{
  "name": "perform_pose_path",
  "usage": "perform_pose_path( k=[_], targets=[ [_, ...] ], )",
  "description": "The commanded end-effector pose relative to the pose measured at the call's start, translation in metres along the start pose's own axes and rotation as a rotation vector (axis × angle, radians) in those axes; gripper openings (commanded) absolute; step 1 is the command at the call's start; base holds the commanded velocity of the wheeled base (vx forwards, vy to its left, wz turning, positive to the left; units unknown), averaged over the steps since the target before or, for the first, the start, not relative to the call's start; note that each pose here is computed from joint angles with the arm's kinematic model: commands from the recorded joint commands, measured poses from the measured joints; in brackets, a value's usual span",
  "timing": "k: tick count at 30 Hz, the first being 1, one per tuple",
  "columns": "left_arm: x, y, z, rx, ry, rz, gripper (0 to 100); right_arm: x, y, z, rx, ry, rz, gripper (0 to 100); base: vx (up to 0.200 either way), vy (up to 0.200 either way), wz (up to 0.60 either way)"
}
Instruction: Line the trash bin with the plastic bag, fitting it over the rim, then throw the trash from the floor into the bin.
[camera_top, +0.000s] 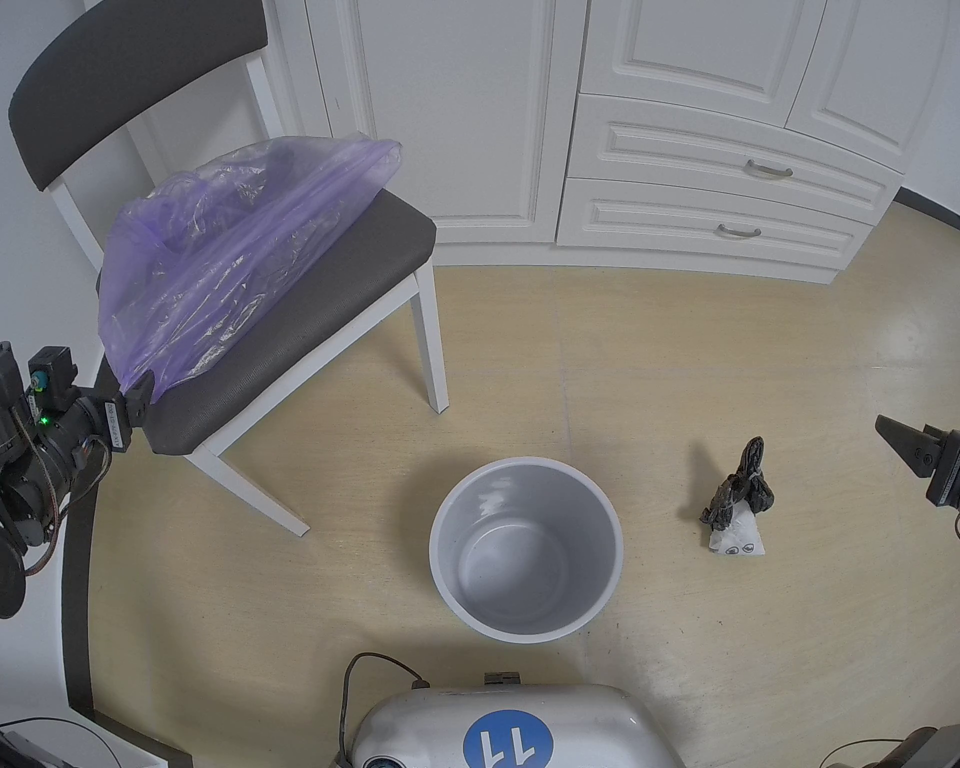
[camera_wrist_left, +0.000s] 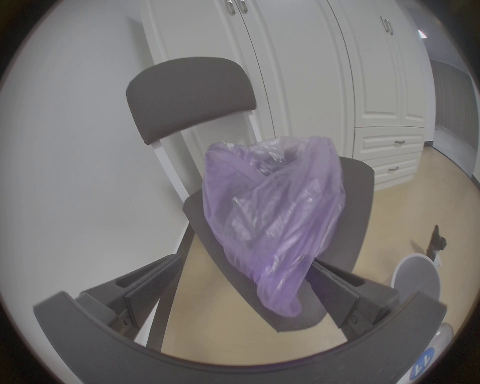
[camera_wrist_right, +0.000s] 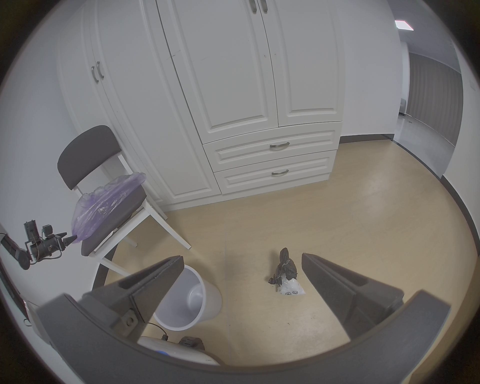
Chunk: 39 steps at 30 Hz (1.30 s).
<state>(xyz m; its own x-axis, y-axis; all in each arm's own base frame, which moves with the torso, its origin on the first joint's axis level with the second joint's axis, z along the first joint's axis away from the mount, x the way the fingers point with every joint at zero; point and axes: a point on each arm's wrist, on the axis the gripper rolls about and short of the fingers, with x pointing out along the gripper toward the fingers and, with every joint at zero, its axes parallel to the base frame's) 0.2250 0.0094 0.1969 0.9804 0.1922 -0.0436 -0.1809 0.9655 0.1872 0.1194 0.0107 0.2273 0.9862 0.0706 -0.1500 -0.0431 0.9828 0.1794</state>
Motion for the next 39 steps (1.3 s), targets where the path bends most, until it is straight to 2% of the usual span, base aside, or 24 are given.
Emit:
perform_pose_path(
  k=[1, 6, 8, 9, 10, 12, 15, 19, 22, 25, 30, 39],
  targets=[
    [0.009, -0.004, -0.003, -0.004, -0.002, 0.013, 100, 0.000, 0.000, 0.001, 0.001, -0.005, 0.001, 100, 0.000, 0.000, 0.00],
    [0.010, 0.004, 0.009, -0.064, -0.078, 0.049, 100, -0.001, 0.000, 0.002, 0.002, -0.032, 0.005, 100, 0.000, 0.000, 0.00],
    [0.012, 0.018, 0.021, -0.119, -0.132, 0.104, 100, -0.001, 0.001, 0.003, 0.002, -0.041, 0.007, 100, 0.000, 0.000, 0.00],
    [0.012, 0.018, 0.021, -0.119, -0.132, 0.104, 100, -0.001, 0.001, 0.003, 0.002, -0.041, 0.007, 100, 0.000, 0.000, 0.00],
    [0.012, 0.035, 0.033, -0.155, -0.172, 0.161, 100, -0.002, 0.001, 0.003, 0.002, -0.047, 0.008, 100, 0.000, 0.000, 0.00],
    [0.011, 0.042, 0.036, -0.162, -0.177, 0.181, 100, -0.003, 0.001, 0.004, 0.002, -0.050, 0.008, 100, 0.000, 0.000, 0.00],
    [0.006, 0.040, 0.033, -0.158, -0.151, 0.164, 100, -0.003, 0.001, 0.004, 0.003, -0.052, 0.009, 100, 0.000, 0.000, 0.00],
    [-0.001, 0.018, 0.017, -0.145, -0.067, 0.074, 100, -0.003, 0.001, 0.004, 0.003, -0.052, 0.009, 100, 0.000, 0.000, 0.00],
    [0.004, 0.008, 0.009, -0.136, -0.029, 0.048, 100, -0.004, 0.001, 0.005, 0.003, -0.058, 0.010, 100, 0.000, 0.000, 0.00],
    [0.009, 0.006, 0.005, -0.130, -0.011, 0.057, 100, -0.004, 0.001, 0.005, 0.003, -0.057, 0.011, 100, 0.000, 0.000, 0.00],
    [0.014, 0.007, -0.002, -0.091, 0.028, 0.122, 100, -0.004, 0.001, 0.004, 0.003, -0.054, 0.011, 100, 0.000, 0.000, 0.00],
    [-0.005, 0.013, -0.007, -0.077, 0.034, 0.128, 100, -0.005, 0.001, 0.005, 0.003, -0.058, 0.015, 100, 0.000, 0.000, 0.00]
  ],
)
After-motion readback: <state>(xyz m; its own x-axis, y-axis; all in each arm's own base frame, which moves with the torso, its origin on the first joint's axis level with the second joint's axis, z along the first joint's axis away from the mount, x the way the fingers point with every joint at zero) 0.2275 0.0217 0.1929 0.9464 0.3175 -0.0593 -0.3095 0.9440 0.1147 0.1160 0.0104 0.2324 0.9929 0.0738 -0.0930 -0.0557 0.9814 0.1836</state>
